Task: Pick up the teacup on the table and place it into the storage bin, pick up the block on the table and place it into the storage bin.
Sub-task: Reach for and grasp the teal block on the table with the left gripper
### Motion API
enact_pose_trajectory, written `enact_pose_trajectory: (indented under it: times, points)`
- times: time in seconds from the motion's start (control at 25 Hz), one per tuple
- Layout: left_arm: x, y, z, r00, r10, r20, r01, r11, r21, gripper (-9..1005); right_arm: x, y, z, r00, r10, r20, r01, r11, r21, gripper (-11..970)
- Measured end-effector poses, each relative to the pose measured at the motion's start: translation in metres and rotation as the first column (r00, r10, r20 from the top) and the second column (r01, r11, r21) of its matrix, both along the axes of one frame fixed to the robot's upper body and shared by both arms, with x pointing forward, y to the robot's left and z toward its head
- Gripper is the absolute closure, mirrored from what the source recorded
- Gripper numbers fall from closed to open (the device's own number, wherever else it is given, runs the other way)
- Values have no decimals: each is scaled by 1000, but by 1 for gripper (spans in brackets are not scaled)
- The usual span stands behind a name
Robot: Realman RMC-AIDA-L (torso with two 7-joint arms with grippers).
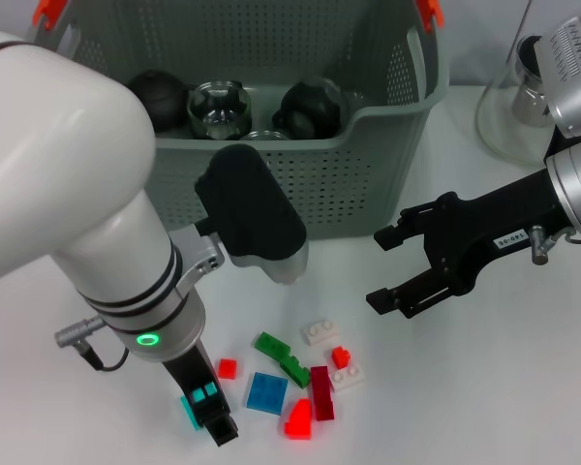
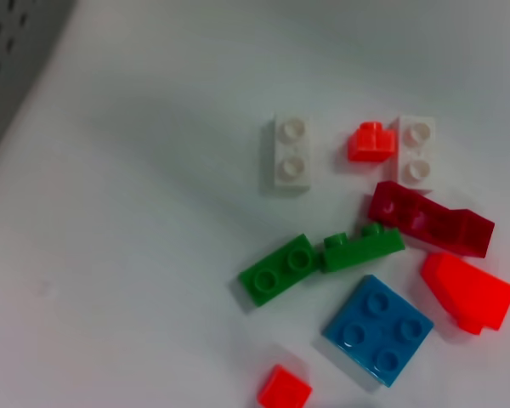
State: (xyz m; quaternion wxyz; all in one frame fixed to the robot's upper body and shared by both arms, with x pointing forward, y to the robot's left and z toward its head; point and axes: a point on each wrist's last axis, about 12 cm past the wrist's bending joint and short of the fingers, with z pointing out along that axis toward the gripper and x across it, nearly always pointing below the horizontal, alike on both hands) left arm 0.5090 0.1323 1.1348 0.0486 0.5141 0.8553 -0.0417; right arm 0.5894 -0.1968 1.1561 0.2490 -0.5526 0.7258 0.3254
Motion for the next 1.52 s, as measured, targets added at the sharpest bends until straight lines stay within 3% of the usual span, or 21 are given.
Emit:
enact_pose_trajectory:
  times: [1.12,1.52]
  points:
    - [-1,-3,-18,1000,-5,8,5,999,51,168,0,-1,-2,1000,-8,11,8,1000,0,18]
    - [-3,-5,-21,999,-26,20,24,997,70,216,1,-1,-2,1000,-10,11,10,1000,2,18]
